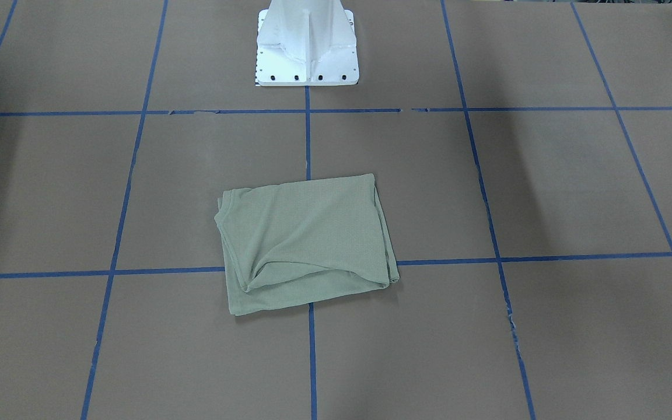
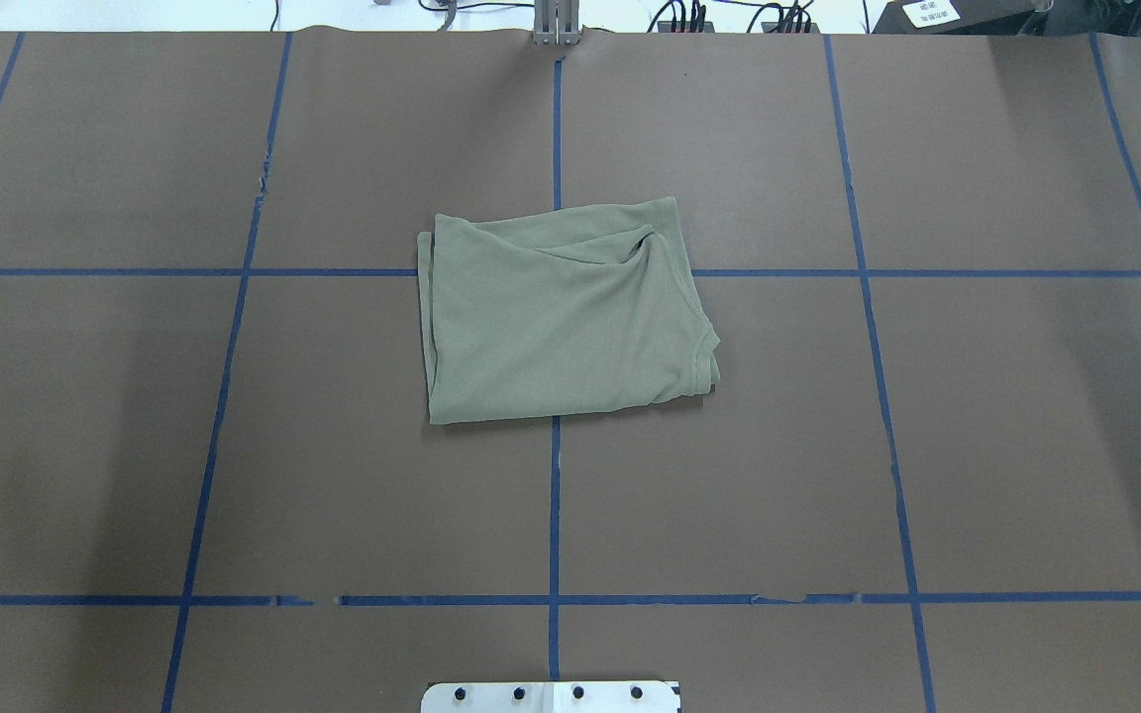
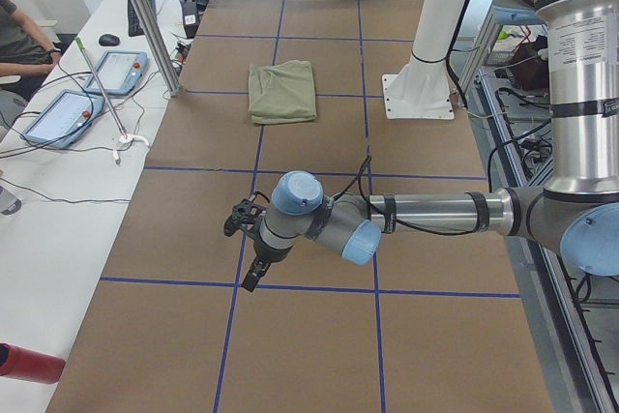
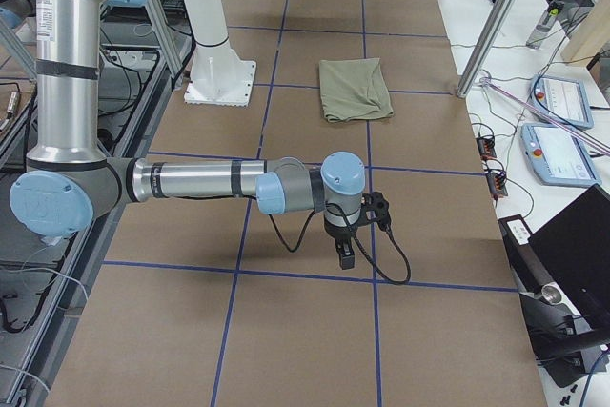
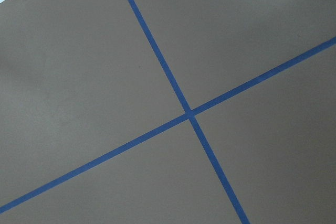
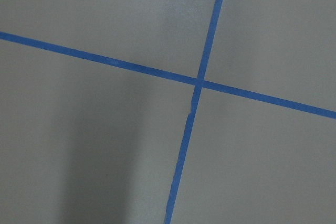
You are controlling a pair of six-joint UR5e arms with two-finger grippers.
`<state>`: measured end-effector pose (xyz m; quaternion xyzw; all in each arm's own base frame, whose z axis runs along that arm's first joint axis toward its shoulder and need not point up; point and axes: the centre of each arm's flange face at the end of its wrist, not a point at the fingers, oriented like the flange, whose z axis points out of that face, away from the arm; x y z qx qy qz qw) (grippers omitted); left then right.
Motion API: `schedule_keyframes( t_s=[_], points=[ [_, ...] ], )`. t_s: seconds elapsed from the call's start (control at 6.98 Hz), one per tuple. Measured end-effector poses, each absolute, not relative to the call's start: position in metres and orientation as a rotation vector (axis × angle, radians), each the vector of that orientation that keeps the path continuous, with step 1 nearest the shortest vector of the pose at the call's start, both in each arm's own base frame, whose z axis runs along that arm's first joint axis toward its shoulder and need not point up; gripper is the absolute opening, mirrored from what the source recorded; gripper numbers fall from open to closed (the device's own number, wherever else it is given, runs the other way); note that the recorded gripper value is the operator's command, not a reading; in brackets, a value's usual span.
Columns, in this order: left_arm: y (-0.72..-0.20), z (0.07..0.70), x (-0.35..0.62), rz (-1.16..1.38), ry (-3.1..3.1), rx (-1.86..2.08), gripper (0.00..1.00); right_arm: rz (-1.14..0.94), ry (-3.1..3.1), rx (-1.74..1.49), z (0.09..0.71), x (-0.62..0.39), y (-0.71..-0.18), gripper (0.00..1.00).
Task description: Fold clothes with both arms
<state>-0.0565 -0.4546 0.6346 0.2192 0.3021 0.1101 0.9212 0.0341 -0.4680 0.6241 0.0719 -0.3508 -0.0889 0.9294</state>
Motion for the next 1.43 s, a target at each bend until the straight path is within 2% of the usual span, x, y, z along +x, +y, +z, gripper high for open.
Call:
schedule_keyframes(
  t_s=[0.43, 0.86, 1.43],
  points=[
    [-0.456, 0.639, -0.056, 0.177, 0.636, 0.322, 1.0, -0.161, -0.723, 0.119, 0.635, 0.034, -0.469, 1.0],
    [-0.455, 0.615, -0.055, 0.156, 0.658, 0.158, 1.0, -0.125, -0.741, 0.101, 0.634, 0.033, -0.468, 1.0],
    [-0.455, 0.646, -0.047, 0.22, 0.744, 0.092, 1.0, -0.116, -0.75, 0.091, 0.638, 0.034, -0.465, 1.0]
  ],
)
